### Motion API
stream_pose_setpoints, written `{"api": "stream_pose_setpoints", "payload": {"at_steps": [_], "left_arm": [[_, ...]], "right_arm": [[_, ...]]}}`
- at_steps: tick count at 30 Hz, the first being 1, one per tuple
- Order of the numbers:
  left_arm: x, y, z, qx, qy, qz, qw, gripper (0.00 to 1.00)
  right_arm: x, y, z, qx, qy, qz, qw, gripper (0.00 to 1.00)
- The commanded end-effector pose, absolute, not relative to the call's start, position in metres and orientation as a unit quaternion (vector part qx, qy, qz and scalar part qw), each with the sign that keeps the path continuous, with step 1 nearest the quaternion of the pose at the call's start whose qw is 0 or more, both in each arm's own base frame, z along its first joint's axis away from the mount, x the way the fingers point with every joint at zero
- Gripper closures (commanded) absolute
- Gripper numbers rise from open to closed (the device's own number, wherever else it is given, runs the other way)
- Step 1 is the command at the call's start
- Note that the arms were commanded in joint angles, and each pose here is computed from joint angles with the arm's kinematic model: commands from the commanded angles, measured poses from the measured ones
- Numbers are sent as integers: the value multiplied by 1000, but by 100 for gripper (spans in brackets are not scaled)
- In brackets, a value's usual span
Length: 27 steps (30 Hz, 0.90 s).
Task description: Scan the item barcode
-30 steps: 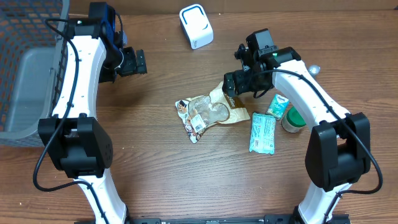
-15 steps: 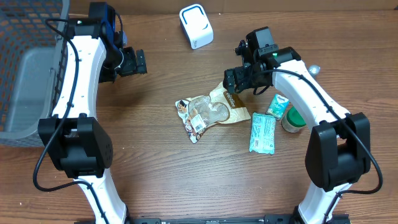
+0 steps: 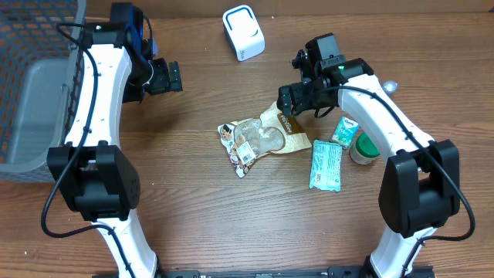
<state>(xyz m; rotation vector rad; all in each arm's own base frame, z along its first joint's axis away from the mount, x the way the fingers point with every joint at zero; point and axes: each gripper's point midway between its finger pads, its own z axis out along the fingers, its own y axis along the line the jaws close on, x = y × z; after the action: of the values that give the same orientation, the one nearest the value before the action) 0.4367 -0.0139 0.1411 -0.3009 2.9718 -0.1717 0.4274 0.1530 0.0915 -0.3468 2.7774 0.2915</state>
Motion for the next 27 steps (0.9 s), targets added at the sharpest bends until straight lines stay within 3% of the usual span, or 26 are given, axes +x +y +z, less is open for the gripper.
{"api": "stream_pose_setpoints", "payload": {"at_steps": [1, 16, 27], "left_arm": [[438, -14, 149, -95, 990, -56, 86, 0], [439, -11, 146, -99, 990, -54, 82, 0], [451, 22, 134, -107, 989, 35, 100, 0]], "right_arm": [[431, 152, 96, -119, 973, 101, 172, 0], [431, 152, 96, -119, 973, 101, 172, 0], [431, 152, 96, -119, 973, 101, 172, 0]]}}
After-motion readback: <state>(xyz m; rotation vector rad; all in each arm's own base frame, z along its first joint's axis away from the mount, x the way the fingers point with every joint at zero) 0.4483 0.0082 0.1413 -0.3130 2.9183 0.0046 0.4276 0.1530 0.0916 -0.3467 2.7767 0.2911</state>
